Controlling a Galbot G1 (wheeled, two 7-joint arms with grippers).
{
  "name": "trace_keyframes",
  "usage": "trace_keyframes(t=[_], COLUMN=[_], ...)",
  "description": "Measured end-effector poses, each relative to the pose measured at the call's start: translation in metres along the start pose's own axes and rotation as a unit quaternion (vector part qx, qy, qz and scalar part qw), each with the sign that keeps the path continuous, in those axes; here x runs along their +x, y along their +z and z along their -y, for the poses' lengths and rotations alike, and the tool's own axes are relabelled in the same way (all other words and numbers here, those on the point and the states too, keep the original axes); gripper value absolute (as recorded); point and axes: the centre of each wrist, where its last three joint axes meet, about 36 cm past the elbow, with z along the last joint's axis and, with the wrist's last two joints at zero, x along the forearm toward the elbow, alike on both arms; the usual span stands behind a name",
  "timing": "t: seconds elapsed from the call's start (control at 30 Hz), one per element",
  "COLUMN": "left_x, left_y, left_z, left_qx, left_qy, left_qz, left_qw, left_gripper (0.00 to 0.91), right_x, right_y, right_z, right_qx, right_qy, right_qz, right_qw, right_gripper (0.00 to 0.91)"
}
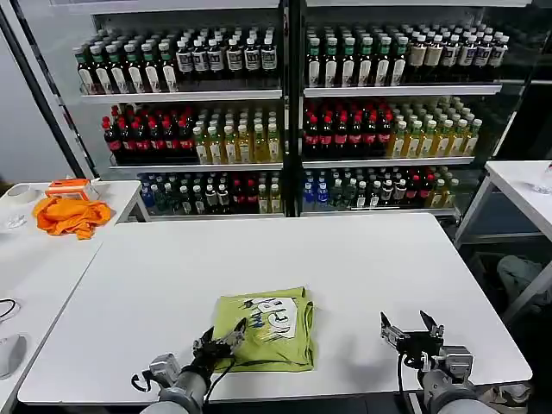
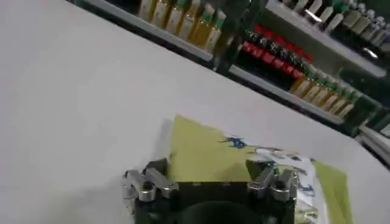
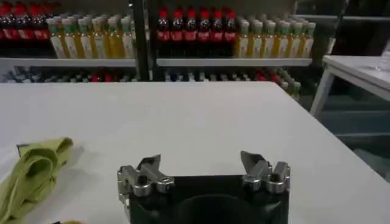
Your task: Fold and organize the clothes.
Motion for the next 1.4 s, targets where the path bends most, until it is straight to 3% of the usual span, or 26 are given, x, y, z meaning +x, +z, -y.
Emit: trace_keyframes(t=[0.17, 0.6, 0.77, 0.93, 1.17, 1.4], left_x=[-0.005, -0.013, -0.012, -0.007, 0.012, 0.044], left_y=[-0.004, -0.001, -0.004, -0.01, -0.039, -0.1], left_z=[-0.005, -0.015, -0.015, -0.018, -0.042, -0.089], left_qx=[0.039, 0.156, 0.193, 0.225, 0.255, 0.234], left_qy=[0.011, 0.048, 0.06, 0.067, 0.059, 0.02], left_qz=[0.003, -0.003, 0.001, 0.01, 0.037, 0.097], left_qw=[0.999, 0.987, 0.979, 0.972, 0.965, 0.967], left_gripper=[0.322, 0.242, 0.101, 0.06, 0.06, 0.04], right_x=[0.002, 0.006, 0.007, 0.008, 0.005, 0.0], right_y=[0.001, 0.001, 0.0, -0.003, -0.005, -0.004], right_z=[-0.001, -0.001, -0.001, -0.001, -0.001, -0.004], right_qx=[-0.002, -0.002, -0.002, -0.003, -0.006, -0.011], right_qy=[0.001, 0.004, 0.004, 0.004, 0.002, -0.006], right_qz=[-0.002, -0.001, 0.0, 0.003, 0.007, 0.009], right_qw=[1.0, 1.0, 1.0, 1.0, 1.0, 1.0], right_gripper=[0.907, 0.907, 0.907, 0.907, 0.907, 0.907])
